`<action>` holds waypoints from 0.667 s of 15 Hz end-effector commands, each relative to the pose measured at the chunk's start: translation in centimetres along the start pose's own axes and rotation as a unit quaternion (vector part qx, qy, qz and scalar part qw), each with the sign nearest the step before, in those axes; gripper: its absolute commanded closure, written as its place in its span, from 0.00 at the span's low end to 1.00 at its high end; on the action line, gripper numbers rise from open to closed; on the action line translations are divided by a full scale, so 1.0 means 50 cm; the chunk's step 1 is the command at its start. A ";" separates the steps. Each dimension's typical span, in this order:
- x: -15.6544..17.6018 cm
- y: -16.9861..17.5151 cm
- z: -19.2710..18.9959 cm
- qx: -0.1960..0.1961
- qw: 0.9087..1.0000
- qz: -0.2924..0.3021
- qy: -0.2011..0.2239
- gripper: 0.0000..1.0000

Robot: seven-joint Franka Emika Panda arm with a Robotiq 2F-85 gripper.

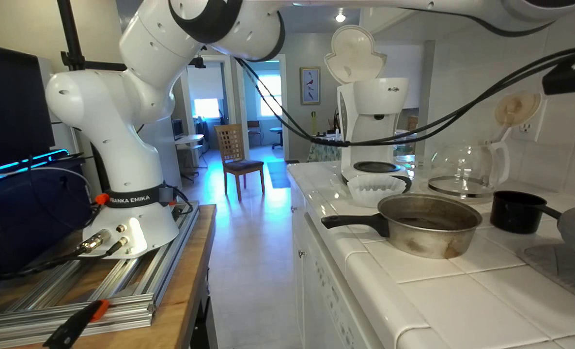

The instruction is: Put the pot's lid on the grey mat

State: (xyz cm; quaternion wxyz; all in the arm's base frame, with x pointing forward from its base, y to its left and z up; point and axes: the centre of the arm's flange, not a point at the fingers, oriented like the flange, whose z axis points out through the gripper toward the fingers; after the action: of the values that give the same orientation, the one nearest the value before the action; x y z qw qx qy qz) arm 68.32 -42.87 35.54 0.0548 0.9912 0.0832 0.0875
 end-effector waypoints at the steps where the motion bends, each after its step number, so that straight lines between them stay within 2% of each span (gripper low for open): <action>1: 0.067 0.051 0.019 -0.001 1.000 -0.027 -0.006 0.94; 10: 0.072 0.041 0.070 0.003 0.999 -0.039 0.000 0.94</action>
State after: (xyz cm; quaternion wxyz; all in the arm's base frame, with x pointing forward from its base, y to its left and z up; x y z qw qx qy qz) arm 69.83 -42.55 33.22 0.0547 0.9889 0.1089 0.0855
